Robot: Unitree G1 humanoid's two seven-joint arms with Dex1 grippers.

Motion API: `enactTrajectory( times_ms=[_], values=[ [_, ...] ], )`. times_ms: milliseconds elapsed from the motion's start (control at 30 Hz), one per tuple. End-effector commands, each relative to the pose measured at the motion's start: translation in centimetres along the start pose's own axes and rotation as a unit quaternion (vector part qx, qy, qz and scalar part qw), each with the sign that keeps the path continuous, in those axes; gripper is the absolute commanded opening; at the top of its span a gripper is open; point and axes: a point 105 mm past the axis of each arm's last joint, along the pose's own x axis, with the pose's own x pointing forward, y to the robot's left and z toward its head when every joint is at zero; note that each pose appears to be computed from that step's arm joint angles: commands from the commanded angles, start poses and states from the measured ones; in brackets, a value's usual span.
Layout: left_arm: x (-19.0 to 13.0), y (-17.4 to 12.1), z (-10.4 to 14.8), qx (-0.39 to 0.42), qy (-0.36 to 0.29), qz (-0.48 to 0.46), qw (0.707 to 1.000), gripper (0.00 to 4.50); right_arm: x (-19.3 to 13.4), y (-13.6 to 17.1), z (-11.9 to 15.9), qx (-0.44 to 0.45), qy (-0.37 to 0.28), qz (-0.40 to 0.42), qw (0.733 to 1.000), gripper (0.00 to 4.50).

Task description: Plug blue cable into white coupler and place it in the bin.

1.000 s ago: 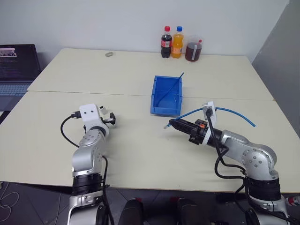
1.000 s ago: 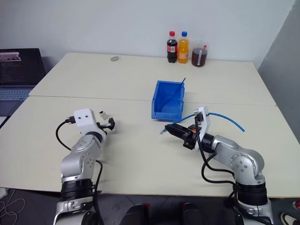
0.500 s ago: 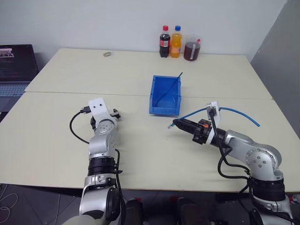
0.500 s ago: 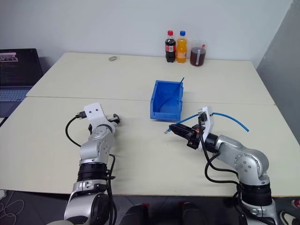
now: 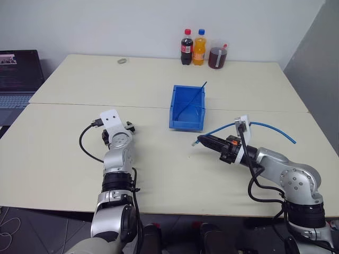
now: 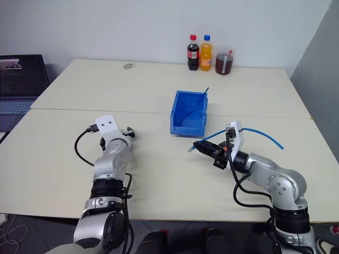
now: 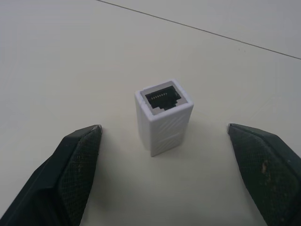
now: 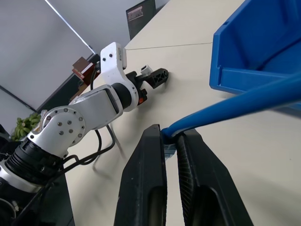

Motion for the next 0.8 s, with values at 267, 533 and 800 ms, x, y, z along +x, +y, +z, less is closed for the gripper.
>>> enactTrajectory(
  times_ms=[267,533,800],
  values=[
    [0.6,-0.3,1.7,-0.007,-0.03,-0.002,1.0,2.97,-0.4,1.0,1.0,-0.015,-0.025,0.017,0.999,0.05],
    [0.8,0.0,1.5,-0.006,-0.032,-0.001,0.999,1.2,-0.4,1.0,1.0,-0.015,-0.025,0.015,0.999,0.05],
    [-0.2,-0.5,-0.2,0.011,-0.021,-0.067,0.997,0.82,-0.5,1.0,0.9,-0.018,-0.025,0.013,0.999,0.05]
  ],
)
